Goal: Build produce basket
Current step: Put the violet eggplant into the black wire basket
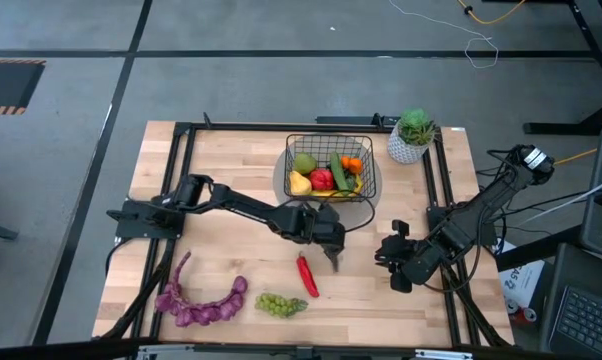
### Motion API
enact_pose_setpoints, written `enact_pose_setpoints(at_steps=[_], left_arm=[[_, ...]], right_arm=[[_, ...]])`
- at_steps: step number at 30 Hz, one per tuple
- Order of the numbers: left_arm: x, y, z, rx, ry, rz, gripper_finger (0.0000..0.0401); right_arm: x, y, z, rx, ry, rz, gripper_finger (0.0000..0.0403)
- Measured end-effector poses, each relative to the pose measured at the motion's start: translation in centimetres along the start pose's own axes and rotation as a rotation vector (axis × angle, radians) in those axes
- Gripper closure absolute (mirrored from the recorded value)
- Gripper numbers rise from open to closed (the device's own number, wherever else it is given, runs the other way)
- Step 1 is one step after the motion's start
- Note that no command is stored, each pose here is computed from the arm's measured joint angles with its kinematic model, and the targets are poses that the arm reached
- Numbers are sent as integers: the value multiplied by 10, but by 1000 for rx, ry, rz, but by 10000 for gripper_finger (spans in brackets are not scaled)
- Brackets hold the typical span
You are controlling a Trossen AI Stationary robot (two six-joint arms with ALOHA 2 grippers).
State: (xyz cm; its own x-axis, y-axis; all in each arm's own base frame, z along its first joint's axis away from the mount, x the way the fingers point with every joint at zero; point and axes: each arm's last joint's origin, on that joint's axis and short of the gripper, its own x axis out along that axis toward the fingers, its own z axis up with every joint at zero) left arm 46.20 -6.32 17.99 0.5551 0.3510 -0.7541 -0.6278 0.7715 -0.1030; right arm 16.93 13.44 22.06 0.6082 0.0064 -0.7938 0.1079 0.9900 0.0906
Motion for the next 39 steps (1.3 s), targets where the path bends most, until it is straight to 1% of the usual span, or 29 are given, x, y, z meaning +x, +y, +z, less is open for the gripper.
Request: enact_pose_setpoints(at_steps=[5,9,15,17,21,24,26,32,34,39], left_arm=[[1,5,-1,-2,18,38,137],[1,9,-8,-39,110,48,137],[-3,22,-20,-75,240,175,137],[-4,25,-24,-86,299,194,137],[-1,19,-31,-100,368,135,137],[-2,9,-30,-75,341,49,137],[-2,5,-30,-44,322,12,137],[0,-4,-21,-17,254,-102,137],[0,-6,-20,-6,237,-123,137],[-1,-6,-21,0,245,-118,137]], right_arm=[[0,0,0,3,0,0,248],[0,0,0,3,0,0,248],[0,0,0,3,0,0,248],[0,0,0,3,0,0,248],[0,0,0,2,-1,0,248],[0,0,0,2,-1,0,248],[0,0,0,1,-1,0,248],[0,0,0,0,-1,0,248],[0,0,0,0,-1,0,248],[0,0,0,0,-1,0,248]])
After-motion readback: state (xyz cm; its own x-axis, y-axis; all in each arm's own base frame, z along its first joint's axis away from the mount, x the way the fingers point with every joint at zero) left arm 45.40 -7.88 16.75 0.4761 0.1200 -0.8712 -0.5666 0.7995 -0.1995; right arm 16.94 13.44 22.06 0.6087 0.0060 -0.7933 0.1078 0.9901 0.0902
